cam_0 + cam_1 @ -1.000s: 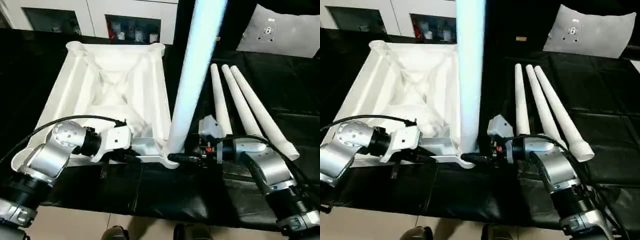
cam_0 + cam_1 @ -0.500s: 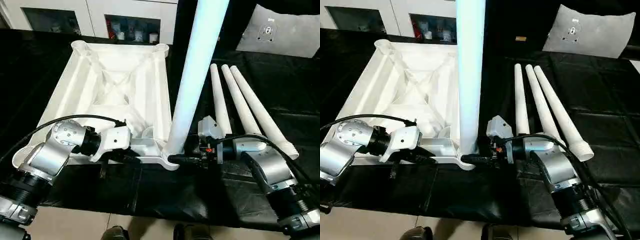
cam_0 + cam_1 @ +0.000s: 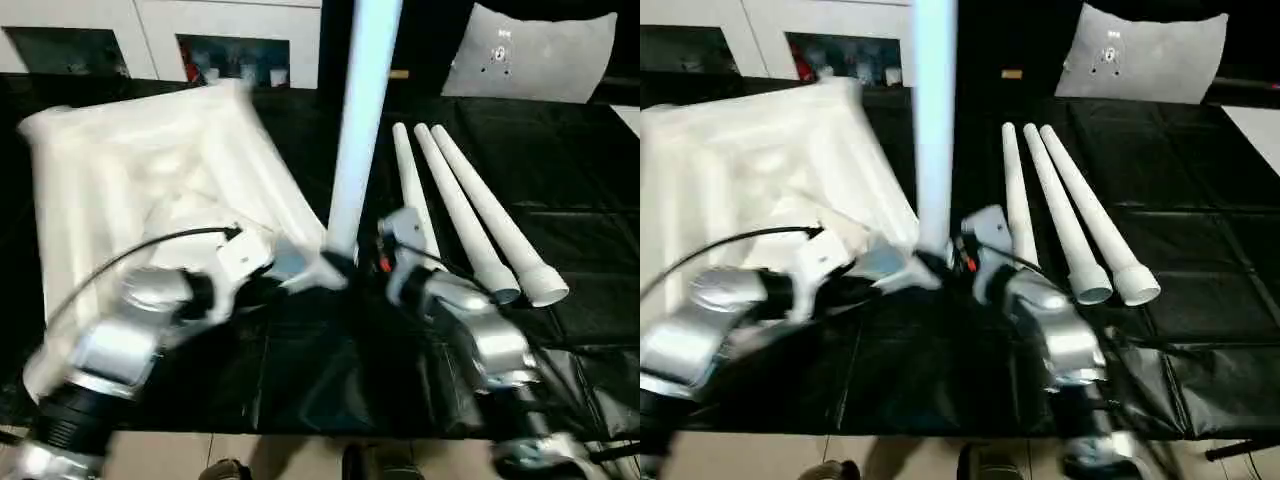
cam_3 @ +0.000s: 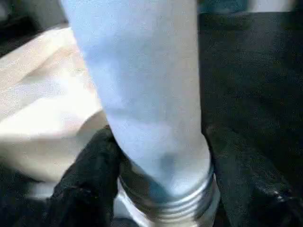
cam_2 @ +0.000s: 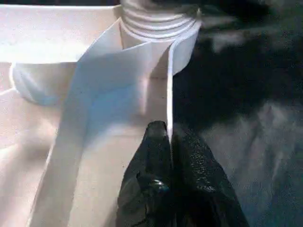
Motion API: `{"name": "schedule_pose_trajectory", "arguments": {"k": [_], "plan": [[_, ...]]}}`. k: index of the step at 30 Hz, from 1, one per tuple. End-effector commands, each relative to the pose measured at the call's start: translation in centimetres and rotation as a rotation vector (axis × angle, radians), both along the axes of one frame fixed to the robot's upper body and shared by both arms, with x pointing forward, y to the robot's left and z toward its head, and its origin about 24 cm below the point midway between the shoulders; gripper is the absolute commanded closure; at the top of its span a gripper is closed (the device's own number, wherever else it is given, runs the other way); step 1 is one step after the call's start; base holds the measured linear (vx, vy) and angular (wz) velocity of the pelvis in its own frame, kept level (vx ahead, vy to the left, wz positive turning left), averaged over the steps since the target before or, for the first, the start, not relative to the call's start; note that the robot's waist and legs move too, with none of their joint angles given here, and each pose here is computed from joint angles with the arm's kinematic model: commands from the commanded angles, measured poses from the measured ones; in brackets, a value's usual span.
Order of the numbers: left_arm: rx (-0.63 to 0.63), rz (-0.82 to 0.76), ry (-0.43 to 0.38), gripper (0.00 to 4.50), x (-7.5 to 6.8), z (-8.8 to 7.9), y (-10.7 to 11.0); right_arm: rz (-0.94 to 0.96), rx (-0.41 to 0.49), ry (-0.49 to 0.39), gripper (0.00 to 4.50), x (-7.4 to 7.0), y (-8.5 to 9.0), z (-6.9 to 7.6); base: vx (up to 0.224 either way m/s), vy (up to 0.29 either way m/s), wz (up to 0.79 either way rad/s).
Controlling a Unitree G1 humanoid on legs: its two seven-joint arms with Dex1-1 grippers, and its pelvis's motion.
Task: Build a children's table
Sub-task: Rotate leg to tighten, then rotate table base
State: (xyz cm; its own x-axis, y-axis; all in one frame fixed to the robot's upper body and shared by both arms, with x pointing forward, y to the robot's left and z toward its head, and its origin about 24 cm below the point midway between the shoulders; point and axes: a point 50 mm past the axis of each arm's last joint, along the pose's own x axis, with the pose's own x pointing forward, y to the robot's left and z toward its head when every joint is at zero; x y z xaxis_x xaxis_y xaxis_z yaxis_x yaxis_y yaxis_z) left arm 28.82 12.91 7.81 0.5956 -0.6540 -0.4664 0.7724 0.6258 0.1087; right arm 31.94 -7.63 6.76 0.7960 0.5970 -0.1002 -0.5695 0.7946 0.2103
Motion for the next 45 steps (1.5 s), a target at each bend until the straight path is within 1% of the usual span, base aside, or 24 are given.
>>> {"name": "schedule_pose_trajectory", "arguments": {"k": [1, 4, 8, 9, 11, 13, 15, 16, 17, 18, 20, 21, 22, 24, 26, 28, 31, 33, 35, 37, 39, 41, 43, 45], "plan": [[-0.108, 0.06, -0.157, 4.5, 1.3, 2.7, -4.0, 0.032, 0.073, 0.142, 2.0, -0.8, 4.3, -1.4, 0.0, 0.0, 0.0], [-0.124, 0.057, -0.195, 4.5, 1.8, 3.3, -5.5, -0.012, 0.069, 0.132, 2.0, -0.3, 4.4, -1.3, 0.0, 0.0, 0.0], [-0.103, -0.013, -0.202, 4.5, 1.6, 3.4, -5.6, -0.033, 0.068, 0.113, 2.0, -0.2, 3.5, -1.3, 0.0, 0.0, 0.0], [-0.101, -0.016, -0.203, 4.5, 1.6, 3.4, -5.6, -0.035, 0.065, 0.112, 1.67, -0.2, 3.5, -1.3, 0.0, 0.0, 0.0], [-0.082, -0.019, -0.192, 4.5, 1.4, 3.1, -5.3, -0.049, 0.064, 0.11, 1.32, -0.1, 3.0, -1.3, 0.0, 0.0, 0.0], [-0.066, -0.019, -0.184, 4.5, 1.3, 2.8, -5.1, -0.07, 0.058, 0.096, 1.3, 0.0, 2.5, -1.2, 0.0, 0.0, 0.0], [-0.062, -0.019, -0.183, 4.5, 1.3, 2.7, -5.1, -0.08, 0.055, 0.085, 1.0, 0.1, 2.3, -1.2, 0.0, 0.0, 0.0], [-0.038, -0.02, -0.187, 4.5, 1.6, 2.5, -4.8, -0.078, 0.021, 0.012, 0.9, 0.2, 1.4, -0.6, 0.0, 0.0, 0.0], [-0.033, -0.021, -0.188, 4.5, 1.6, 2.4, -4.8, -0.072, 0.024, 0.009, 0.87, 0.1, 1.3, -0.6, 0.0, 0.0, 0.0], [-0.025, -0.026, -0.191, 4.5, 1.7, 2.3, -4.8, -0.068, 0.041, 0.001, 0.87, 0.0, 0.9, -0.3, 0.0, 0.0, 0.0], [-0.02, -0.012, -0.201, 4.5, 2.0, 2.3, -4.7, -0.067, 0.08, -0.003, 0.56, -0.2, 0.2, 0.1, 0.0, 0.0, 0.0], [-0.061, 0.007, -0.19, 4.5, 2.3, 2.4, -4.7, -0.07, 0.095, -0.025, 0.49, -0.4, -0.8, 0.6, 0.0, 0.0, 0.0], [-0.089, 0.017, -0.191, 4.06, 2.4, 2.7, -4.7, -0.052, 0.108, -0.045, 0.36, -0.6, -1.4, 1.0, 0.0, 0.0, 0.0], [-0.112, 0.025, -0.196, 4.06, 2.4, 3.0, -4.6, -0.025, 0.123, -0.063, 0.36, -0.8, -1.9, 1.4, 0.0, 0.0, 0.0], [-0.132, 0.025, -0.189, 3.78, 2.4, 3.2, -4.6, -0.014, 0.126, -0.076, 0.01, -1.0, -2.3, 1.7, 0.0, 0.0, 0.0], [-0.164, 0.02, -0.227, 3.66, 2.3, 3.8, -4.5, 0.078, 0.139, -0.108, 0.0, -1.6, -2.9, 2.6, 0.0, 0.0, 0.0], [-0.209, 0.009, -0.228, 3.45, 2.2, 4.3, -4.5, 0.141, 0.157, -0.107, 0.0, -2.0, -3.1, 3.2, 0.0, 0.0, 0.0], [-0.203, -0.024, -0.211, 3.45, 1.5, 4.3, -3.4, 0.225, 0.168, -0.146, 0.0, -2.3, -3.6, 4.3, 0.0, 0.0, 0.0], [-0.175, -0.045, -0.199, 3.45, 1.1, 4.1, -2.8, 0.241, 0.172, -0.156, 0.0, -2.3, -3.7, 4.6, 0.0, 0.0, 0.0], [-0.069, -0.044, -0.165, 3.45, 0.2, 3.3, -0.2, 0.259, 0.177, -0.167, 0.0, -1.8, -3.6, 5.1, 0.0, 0.0, 0.0], [-0.024, -0.038, -0.138, 3.45, -0.6, 3.0, 1.5, 0.282, 0.181, -0.172, 0.0, -1.6, -3.3, 5.4, 0.0, 0.0, 0.0], [-0.007, -0.035, -0.129, 3.45, -0.9, 3.0, 2.3, 0.289, 0.179, -0.172, 0.0, -1.5, -3.2, 5.5, 0.0, 0.0, 0.0], [0.035, -0.035, -0.103, 3.45, -2.2, 3.6, 4.7, 0.287, 0.147, -0.174, 0.0, -0.6, -2.8, 5.5, 0.0, 0.0, 0.0], [0.042, -0.042, -0.1, 3.45, -2.6, 3.8, 5.1, 0.282, 0.14, -0.179, 0.0, -0.3, -2.8, 5.6, 0.0, 0.0, 0.0]]}}
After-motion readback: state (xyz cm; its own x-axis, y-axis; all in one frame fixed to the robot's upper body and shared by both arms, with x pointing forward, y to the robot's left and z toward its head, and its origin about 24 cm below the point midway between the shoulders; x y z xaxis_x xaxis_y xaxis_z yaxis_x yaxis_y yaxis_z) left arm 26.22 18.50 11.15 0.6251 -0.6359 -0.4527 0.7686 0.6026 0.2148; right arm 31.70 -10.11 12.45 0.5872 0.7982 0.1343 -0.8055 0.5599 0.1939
